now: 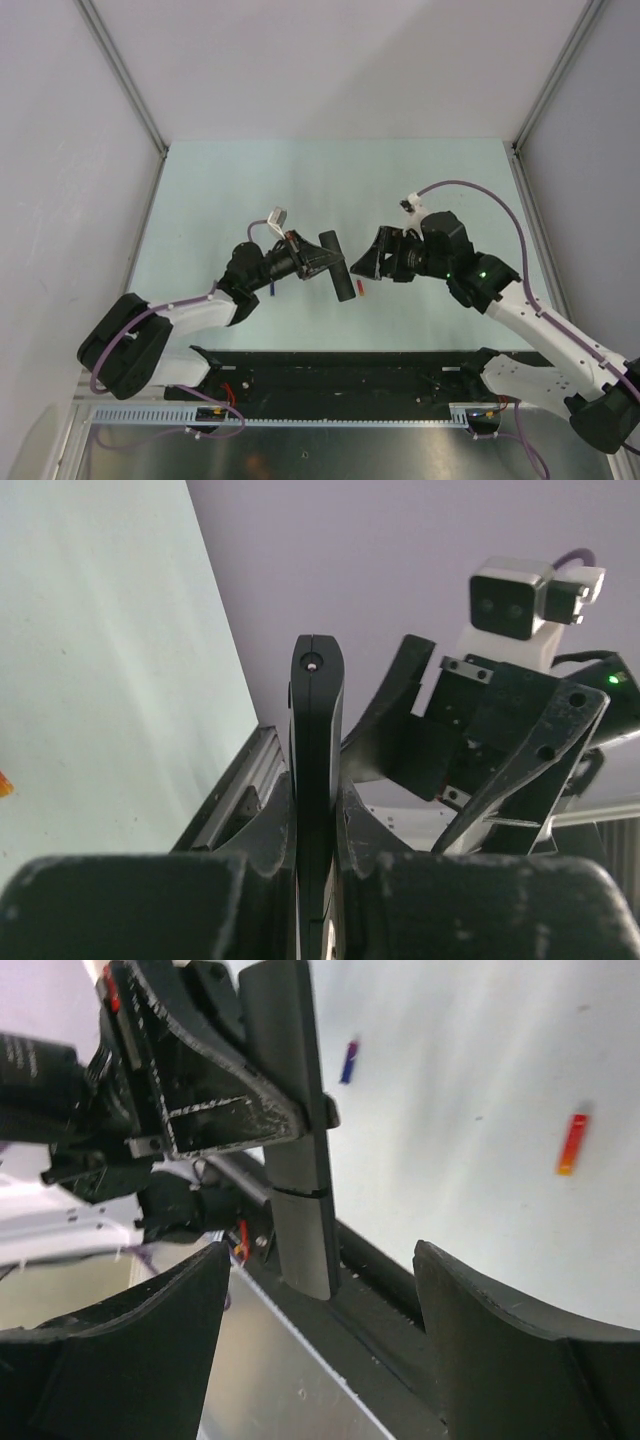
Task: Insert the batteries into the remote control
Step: Load the battery cover into the remote control.
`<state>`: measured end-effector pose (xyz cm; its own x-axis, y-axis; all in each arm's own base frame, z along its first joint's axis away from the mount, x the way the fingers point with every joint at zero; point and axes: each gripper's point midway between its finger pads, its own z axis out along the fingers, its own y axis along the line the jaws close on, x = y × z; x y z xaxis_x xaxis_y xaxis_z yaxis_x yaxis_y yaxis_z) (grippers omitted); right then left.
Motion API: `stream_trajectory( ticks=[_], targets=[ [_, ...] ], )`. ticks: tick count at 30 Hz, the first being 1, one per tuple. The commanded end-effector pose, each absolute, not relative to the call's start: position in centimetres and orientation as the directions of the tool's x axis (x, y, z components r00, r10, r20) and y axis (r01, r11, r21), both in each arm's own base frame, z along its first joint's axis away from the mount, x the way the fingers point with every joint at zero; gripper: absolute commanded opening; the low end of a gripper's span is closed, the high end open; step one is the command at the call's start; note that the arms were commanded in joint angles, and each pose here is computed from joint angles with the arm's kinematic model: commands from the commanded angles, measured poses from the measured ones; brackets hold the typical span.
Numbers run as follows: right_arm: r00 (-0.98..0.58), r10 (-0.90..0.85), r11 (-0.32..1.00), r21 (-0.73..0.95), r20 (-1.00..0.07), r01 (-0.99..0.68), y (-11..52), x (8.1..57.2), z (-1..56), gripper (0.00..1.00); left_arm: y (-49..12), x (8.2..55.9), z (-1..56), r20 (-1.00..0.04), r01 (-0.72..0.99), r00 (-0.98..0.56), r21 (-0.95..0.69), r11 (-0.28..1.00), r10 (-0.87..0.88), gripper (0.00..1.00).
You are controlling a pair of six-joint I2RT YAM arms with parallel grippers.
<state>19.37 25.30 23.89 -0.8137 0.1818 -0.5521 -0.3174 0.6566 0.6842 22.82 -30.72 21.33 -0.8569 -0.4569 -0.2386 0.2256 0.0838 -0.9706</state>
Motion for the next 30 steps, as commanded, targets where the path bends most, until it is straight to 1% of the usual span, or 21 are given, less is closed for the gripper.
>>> stream_trajectory(
  ticks=[1,2,7,12,13,20,24,25,30],
  targets=[
    [-0.834,0.144,0.447,0.787,-0.533,-0.425,28.2,17.6,26.5,0.79,-30.3,21.4,24.1,-0.254,0.281,-0.865,-0.960,0.002,-0.432,0.00],
    [-0.836,0.138,0.423,0.795,-0.531,-0.435,28.5,17.3,26.6,0.79,-30.3,21.5,24.3,-0.253,0.282,-0.865,-0.960,-0.002,-0.434,0.00],
    [-0.855,0.108,0.404,0.808,-0.507,-0.428,29.0,16.9,25.2,0.79,-30.3,21.5,25.3,-0.250,0.289,-0.864,-0.957,-0.023,-0.438,0.00],
    [-0.857,0.083,0.377,0.812,-0.508,-0.445,29.4,16.5,24.9,0.75,-30.3,21.5,25.7,-0.238,0.281,-0.867,-0.959,-0.035,-0.439,0.00],
    [-0.865,0.075,0.381,0.816,-0.495,-0.434,29.6,16.5,24.2,0.74,-30.3,21.4,25.9,-0.238,0.282,-0.866,-0.959,-0.038,-0.439,0.00],
    [-0.881,0.051,0.324,0.842,-0.470,-0.430,30.5,16.0,23.6,0.62,-30.0,21.1,26.2,-0.236,0.286,-0.865,-0.957,-0.048,-0.443,0.00],
    [-0.892,0.036,0.321,0.851,-0.450,-0.416,30.7,15.8,22.9,0.57,-29.9,21.0,26.6,-0.237,0.290,-0.865,-0.955,-0.055,-0.443,0.00],
    [-0.883,0.044,0.302,0.848,-0.468,-0.435,30.9,16.0,23.4,0.56,-29.9,20.9,26.6,-0.235,0.288,-0.866,-0.956,-0.057,-0.441,0.00],
    [-0.891,0.045,0.290,0.859,-0.452,-0.422,31.2,16.0,23.2,0.47,-29.9,20.8,26.8,-0.237,0.292,-0.868,-0.954,-0.063,-0.437,0.00]
  ],
)
